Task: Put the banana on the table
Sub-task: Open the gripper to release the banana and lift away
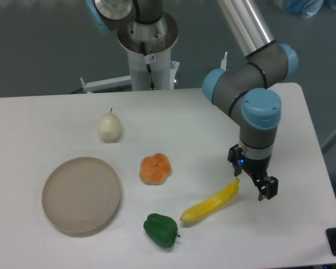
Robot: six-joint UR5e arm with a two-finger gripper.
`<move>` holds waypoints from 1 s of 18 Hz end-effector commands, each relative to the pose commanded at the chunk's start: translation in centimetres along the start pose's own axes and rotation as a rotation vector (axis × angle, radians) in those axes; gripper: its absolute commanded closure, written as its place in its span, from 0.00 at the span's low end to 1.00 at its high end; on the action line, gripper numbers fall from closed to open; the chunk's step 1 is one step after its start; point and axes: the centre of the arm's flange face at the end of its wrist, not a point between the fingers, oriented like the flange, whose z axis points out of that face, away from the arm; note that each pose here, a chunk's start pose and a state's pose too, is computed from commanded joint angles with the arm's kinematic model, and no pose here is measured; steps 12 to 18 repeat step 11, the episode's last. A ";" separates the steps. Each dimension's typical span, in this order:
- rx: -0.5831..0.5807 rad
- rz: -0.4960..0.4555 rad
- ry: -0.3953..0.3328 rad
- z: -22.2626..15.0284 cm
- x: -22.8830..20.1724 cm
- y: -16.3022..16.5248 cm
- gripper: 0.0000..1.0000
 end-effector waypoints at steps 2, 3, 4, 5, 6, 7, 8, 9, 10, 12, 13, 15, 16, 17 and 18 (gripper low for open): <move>-0.003 -0.025 0.043 -0.7 -1.4 0.0 0.00; -0.005 -0.030 0.063 -0.8 -2.0 0.1 0.00; -0.012 -0.030 0.073 -1.1 -2.6 0.2 0.00; -0.015 -0.035 0.082 -1.1 -3.0 0.5 0.00; -0.017 -0.044 0.088 -1.2 -3.6 1.1 0.00; -0.017 -0.047 0.085 -1.4 -3.8 1.4 0.00; -0.018 -0.050 0.086 -1.6 -3.9 1.7 0.00; -0.018 -0.050 0.086 -1.6 -4.0 1.9 0.00; -0.019 -0.055 0.090 -1.4 -4.1 2.6 0.00; -0.019 -0.055 0.092 -1.3 -4.1 2.7 0.00; -0.019 -0.055 0.092 -1.3 -4.1 2.7 0.00; -0.019 -0.055 0.092 -1.3 -4.1 2.7 0.00; -0.019 -0.055 0.092 -1.3 -4.1 2.7 0.00; -0.019 -0.055 0.092 -1.3 -4.1 2.7 0.00; -0.019 -0.055 0.092 -1.3 -4.1 2.7 0.00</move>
